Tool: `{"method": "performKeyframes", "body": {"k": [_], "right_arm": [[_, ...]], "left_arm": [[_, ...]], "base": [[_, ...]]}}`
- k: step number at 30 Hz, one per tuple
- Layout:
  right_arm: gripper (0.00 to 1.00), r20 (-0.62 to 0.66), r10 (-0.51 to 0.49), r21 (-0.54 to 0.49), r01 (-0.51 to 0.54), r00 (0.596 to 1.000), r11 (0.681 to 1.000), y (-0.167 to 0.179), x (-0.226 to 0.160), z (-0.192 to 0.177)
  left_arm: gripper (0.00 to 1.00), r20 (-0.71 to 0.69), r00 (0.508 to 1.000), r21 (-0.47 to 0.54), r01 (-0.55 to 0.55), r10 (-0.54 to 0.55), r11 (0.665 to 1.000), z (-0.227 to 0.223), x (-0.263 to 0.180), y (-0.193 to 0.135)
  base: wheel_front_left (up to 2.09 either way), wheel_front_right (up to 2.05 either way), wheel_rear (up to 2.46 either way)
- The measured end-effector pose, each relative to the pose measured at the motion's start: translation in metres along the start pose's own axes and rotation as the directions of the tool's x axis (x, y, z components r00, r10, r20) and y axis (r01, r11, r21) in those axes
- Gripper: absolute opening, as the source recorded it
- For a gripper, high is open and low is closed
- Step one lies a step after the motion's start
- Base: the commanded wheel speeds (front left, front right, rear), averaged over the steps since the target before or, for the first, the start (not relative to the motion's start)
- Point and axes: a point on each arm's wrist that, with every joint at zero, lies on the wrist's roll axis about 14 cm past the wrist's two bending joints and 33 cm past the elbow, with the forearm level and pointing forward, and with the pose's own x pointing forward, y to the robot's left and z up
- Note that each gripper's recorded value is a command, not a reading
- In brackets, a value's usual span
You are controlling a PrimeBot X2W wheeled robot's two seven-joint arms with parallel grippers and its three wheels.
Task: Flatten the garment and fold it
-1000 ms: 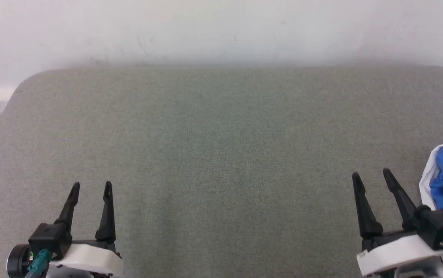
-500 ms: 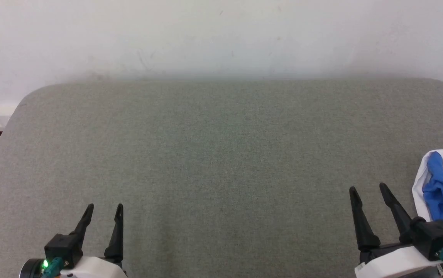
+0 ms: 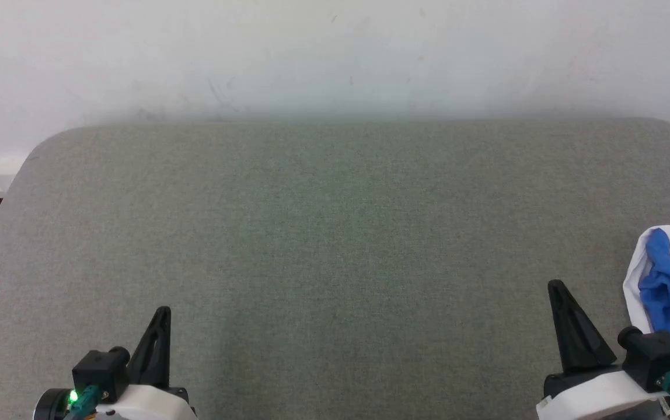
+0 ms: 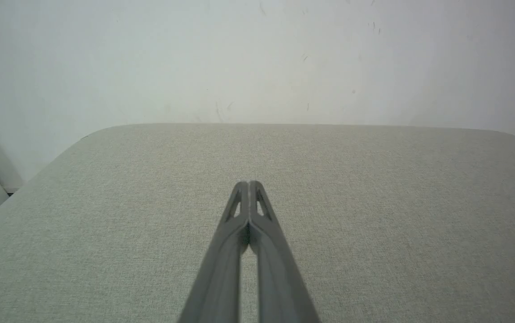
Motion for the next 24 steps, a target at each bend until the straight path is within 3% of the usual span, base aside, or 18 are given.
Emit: {"method": "performKeyframes", "body": {"k": [24], "right_arm": [[0.00,-0.024,0.002,-0.026,-0.003,1.000,1.000,-0.0003,0.0051,-0.0027]], "left_arm": [[0.00,-0.009,1.000,0.010,0.003,-0.003,1.000,0.0044,0.0043,-0.0078]], "base": [[0.00,0.00,0.00]]}}
